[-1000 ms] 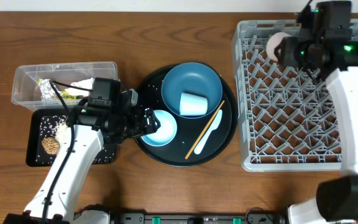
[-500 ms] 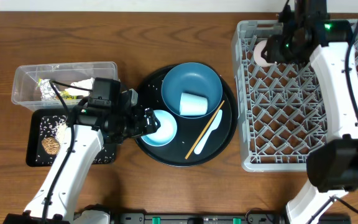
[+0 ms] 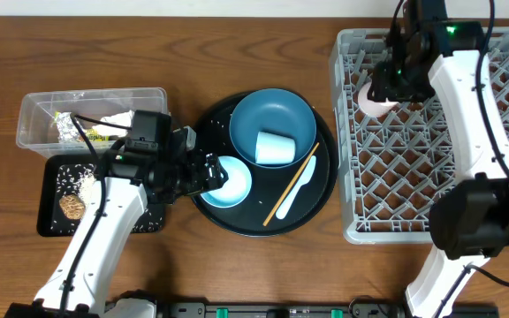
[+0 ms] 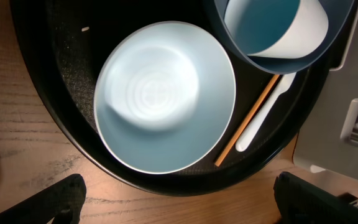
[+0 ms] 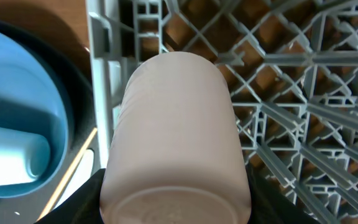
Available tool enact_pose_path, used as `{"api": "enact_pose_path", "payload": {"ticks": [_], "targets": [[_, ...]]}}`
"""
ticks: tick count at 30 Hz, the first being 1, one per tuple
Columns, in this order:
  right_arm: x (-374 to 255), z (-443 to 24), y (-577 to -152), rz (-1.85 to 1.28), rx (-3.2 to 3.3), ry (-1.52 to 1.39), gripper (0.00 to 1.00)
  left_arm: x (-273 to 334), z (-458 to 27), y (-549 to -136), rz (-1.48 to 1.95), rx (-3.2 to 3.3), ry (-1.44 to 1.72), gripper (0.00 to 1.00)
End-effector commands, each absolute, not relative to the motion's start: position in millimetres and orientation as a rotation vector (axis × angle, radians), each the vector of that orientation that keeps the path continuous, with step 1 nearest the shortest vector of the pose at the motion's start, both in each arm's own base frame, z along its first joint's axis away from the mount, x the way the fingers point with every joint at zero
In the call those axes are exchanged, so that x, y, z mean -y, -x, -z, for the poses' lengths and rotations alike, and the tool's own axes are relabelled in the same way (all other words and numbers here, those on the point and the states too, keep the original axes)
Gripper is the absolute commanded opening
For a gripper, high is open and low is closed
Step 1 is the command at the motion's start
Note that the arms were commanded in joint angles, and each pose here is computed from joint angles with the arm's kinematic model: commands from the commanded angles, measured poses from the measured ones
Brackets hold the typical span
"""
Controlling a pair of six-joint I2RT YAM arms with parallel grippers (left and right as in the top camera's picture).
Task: Sort waste into correct bins and load items into the dishwasher rack
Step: 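Lower the pink cup upright into the rack's left side with right gripper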
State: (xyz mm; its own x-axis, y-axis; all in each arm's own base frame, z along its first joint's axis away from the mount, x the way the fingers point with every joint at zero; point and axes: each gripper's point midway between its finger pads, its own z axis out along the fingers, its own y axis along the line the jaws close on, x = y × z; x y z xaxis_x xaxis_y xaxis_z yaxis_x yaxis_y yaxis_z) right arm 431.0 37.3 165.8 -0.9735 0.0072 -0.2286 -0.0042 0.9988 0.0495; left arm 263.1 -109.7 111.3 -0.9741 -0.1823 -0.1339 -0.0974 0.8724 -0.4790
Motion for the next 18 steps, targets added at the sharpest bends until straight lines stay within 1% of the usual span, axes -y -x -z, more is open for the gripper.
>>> {"api": "enact_pose_path", "payload": {"ticks": [1,12,18], "targets": [[-31,-172,-433,-0.043,-2.897,-0.017,0.13,108,-113,-265,0.702,-2.864,0.211,0.98],[-31,-164,-428,-0.04,-2.929,-0.019,0.13,108,-113,-265,0.702,-2.864,0.211,0.98],[-33,-146,-422,-0.037,-2.965,-0.011,0.12,108,-113,-265,0.702,-2.864,0.211,0.98]]}}
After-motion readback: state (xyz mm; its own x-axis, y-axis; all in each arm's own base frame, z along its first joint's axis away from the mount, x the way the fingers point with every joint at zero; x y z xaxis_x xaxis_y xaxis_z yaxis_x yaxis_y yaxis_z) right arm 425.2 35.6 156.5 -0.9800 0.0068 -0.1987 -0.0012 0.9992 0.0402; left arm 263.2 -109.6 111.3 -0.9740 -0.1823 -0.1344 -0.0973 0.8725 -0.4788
